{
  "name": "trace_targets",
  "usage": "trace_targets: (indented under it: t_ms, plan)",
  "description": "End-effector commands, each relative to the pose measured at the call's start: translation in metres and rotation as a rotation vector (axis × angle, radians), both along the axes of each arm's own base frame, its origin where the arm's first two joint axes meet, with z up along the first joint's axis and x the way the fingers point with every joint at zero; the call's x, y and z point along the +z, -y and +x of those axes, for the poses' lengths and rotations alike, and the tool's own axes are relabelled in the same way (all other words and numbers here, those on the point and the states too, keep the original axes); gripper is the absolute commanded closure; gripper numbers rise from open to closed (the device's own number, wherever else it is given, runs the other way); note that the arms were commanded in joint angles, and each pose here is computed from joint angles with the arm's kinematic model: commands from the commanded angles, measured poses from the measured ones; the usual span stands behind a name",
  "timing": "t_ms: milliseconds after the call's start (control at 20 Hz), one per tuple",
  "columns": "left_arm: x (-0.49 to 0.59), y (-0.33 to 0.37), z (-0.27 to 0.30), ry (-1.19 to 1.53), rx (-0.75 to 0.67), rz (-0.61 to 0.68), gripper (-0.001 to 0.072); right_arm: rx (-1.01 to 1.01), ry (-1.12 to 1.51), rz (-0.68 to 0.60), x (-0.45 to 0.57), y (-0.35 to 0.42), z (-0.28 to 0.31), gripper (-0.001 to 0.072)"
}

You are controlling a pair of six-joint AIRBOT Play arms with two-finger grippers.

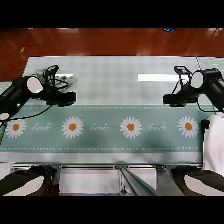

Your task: Fold the shirts.

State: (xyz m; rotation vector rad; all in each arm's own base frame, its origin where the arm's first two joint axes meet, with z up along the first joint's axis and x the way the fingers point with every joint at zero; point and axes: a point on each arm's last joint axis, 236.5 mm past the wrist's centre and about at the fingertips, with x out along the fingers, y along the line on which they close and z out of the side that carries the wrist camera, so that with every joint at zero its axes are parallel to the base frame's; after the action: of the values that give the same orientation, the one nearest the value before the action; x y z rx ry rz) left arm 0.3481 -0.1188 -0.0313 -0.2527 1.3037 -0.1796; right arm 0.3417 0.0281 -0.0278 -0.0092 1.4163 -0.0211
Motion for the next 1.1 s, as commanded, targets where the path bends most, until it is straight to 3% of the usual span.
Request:
trace_targets:
  t_ms: [0, 150, 200, 250, 300, 550, 800, 1050]
  plan:
    - [0.001, 0.0, 0.005, 0.022, 0.005, -0.001, 0.0689, 0.009, 0.11, -0.003, 0.005, 0.0, 0.025, 0.0687]
    - [0.008, -0.004, 0.019, 0.084, -0.013, 0.012, 0.066, 0.016, 0.258, 0.015, 0.019, -0.005, 0.059, 0.0685]
    - [0.017, -0.013, 0.026, 0.101, -0.004, 0.024, 0.0594, 0.018, 0.277, 0.01, 0.024, -0.004, 0.064, 0.0593]
    - [0.03, -0.022, 0.033, 0.112, 0.009, 0.032, 0.0419, 0.017, 0.273, 0.008, 0.029, -0.003, 0.064, 0.0322]
    - [0.048, -0.036, 0.043, 0.135, 0.022, 0.057, 0.0197, 0.021, 0.257, 0.005, 0.031, -0.003, 0.061, 0.0302]
    - [0.143, -0.153, 0.071, 0.279, 0.201, 0.251, 0.0201, 0.054, 0.11, -0.012, 0.023, -0.001, 0.026, 0.0304]
    - [0.128, -0.238, 0.079, 0.279, 0.403, 0.251, 0.0201, 0.024, 0.156, 0.123, 0.019, -0.028, 0.02, 0.0304]
    - [0.078, -0.263, 0.131, 0.336, 0.399, 0.278, 0.0201, -0.01, 0.121, 0.173, 0.01, -0.038, 0.011, 0.0304]
